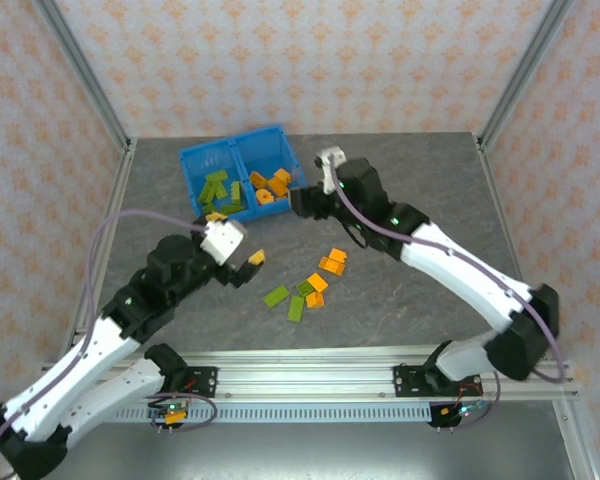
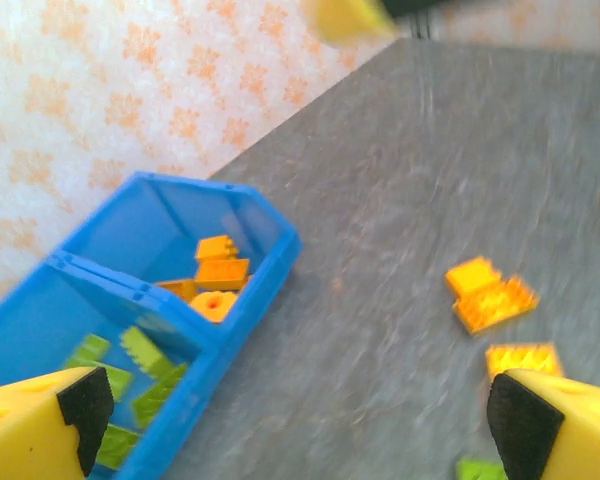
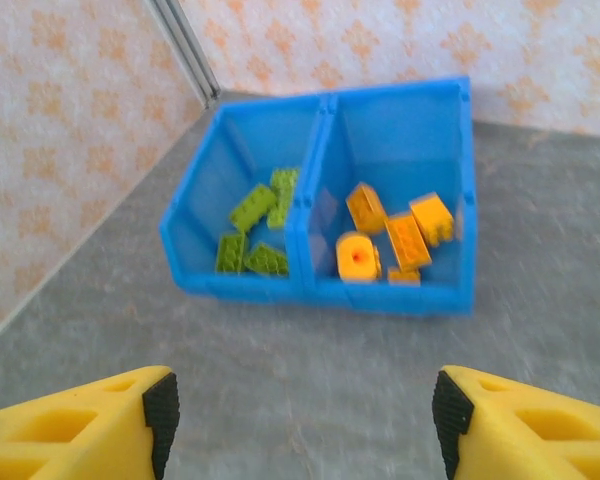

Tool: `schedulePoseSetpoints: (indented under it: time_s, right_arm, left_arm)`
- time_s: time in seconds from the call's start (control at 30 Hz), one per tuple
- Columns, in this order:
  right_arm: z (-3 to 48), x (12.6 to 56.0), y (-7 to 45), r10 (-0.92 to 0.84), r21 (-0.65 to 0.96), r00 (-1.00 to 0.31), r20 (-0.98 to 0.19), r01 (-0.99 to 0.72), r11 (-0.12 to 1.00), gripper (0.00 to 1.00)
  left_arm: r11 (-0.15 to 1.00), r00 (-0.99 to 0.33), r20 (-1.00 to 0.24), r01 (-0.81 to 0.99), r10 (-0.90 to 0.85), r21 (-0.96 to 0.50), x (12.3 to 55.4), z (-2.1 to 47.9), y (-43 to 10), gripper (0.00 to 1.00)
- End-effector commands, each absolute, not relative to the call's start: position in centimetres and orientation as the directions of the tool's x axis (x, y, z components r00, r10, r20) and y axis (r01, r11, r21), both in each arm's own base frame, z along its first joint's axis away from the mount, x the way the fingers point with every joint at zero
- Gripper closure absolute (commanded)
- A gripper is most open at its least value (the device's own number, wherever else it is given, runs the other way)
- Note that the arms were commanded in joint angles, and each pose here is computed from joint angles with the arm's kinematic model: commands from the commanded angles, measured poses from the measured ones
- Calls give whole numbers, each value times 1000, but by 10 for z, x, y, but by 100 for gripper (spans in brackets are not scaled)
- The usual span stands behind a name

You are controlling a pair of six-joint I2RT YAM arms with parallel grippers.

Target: Sort the legos into containers by color

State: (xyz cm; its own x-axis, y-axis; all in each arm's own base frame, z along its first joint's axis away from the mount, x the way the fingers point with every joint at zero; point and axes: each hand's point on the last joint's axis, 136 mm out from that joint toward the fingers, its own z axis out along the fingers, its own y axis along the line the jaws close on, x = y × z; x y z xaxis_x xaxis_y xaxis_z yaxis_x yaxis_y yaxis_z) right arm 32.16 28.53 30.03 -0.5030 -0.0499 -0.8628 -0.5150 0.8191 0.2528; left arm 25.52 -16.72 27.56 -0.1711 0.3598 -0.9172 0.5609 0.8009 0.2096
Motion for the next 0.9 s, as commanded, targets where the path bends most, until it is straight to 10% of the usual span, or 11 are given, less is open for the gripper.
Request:
schedulePoseSetpoints:
  time_s: [0.0,0.33,0.87]
  right_arm:
    - [269,297,243,-41,238,-572,-819,-406,882,29]
    - [174,220,104,256,241,-684,-683,119,963,7]
    - [157,165,113,291,441,-793,-534,32,897,1]
  left_arm:
    - [896,-377,-911,443,166,-20,279,272,-194,1]
    - [933,-759,-636,317,142,-170,312,175,-307,1]
    - [942,-892,-359,325,275,-84,325,38,-350,7]
